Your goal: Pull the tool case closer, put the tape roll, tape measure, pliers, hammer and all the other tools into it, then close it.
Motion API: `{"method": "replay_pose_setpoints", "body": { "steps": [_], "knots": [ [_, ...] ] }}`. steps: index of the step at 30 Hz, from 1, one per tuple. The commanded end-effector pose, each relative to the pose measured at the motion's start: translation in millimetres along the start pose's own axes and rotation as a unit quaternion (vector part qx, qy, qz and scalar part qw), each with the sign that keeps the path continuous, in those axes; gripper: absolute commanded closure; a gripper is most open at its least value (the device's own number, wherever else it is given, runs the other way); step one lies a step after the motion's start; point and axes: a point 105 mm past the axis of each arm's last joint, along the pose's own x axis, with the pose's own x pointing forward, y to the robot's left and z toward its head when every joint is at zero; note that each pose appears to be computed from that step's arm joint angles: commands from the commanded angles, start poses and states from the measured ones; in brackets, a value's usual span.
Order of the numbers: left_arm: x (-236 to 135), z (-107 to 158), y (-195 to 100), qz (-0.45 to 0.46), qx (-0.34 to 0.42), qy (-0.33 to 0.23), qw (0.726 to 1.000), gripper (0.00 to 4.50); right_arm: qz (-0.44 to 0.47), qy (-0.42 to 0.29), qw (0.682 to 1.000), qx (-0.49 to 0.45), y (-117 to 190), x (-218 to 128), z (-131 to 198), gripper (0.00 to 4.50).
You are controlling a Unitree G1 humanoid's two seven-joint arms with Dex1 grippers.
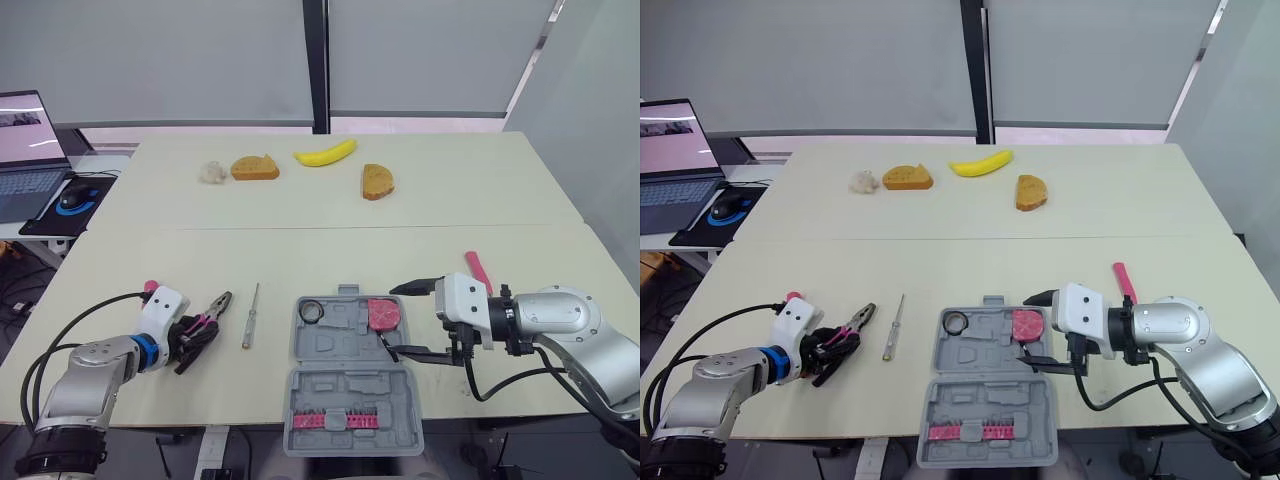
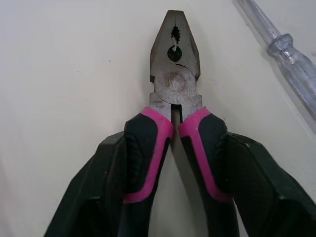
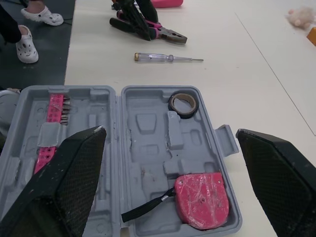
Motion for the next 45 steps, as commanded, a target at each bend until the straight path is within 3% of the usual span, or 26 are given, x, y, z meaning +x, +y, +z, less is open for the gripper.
{"method": "replay_pose_setpoints", "body": {
  "steps": [1,5,12,17,20,27,32,37,45],
  "knots": [
    [-1.2,-16.6,-10.6,-0.017,-0.029,0.023,0.999,2.04,-0.008,-0.016,0.999,-0.029,-2.1,-0.1,14.2,0.0],
    [-9.5,6.5,-1.3,0.014,-0.025,-0.032,0.999,2.04,-0.017,-0.018,0.999,-0.03,-4.8,0.1,14.6,0.0],
    [-33.2,75.5,11.6,0.054,0.054,-0.128,0.989,2.04,-0.031,-0.019,0.999,-0.029,-7.1,-2.5,15.2,0.0],
    [-37.9,113.9,-22.2,-0.035,0.174,-0.139,0.974,2.04,-0.046,-0.013,0.999,-0.021,-6.1,-5.2,13.8,0.0],
    [-21.5,134.1,-72.1,-0.147,0.279,-0.128,0.94,2.04,-0.06,0.005,0.998,-0.001,-2.3,-17.1,10.9,0.0],
    [5.6,141.0,-136.2,-0.282,0.411,-0.092,0.862,2.04,-0.071,0.024,0.997,0.033,14.9,-37.9,16.1,0.0],
    [19.4,151.3,-171.7,-0.323,0.44,-0.086,0.834,2.04,-0.1,0.04,0.993,0.039,15.1,-38.3,16.0,0.0],
    [27.4,154.3,-191.2,-0.338,0.454,-0.078,0.821,2.04,-0.094,0.09,0.991,0.019,10.8,-9.1,2.2,0.0],
    [27.0,153.2,-199.8,-0.357,0.452,-0.066,0.815,2.04,-0.073,0.115,0.991,0.018,-2.6,39.5,-6.1,0.0]
  ]
}}
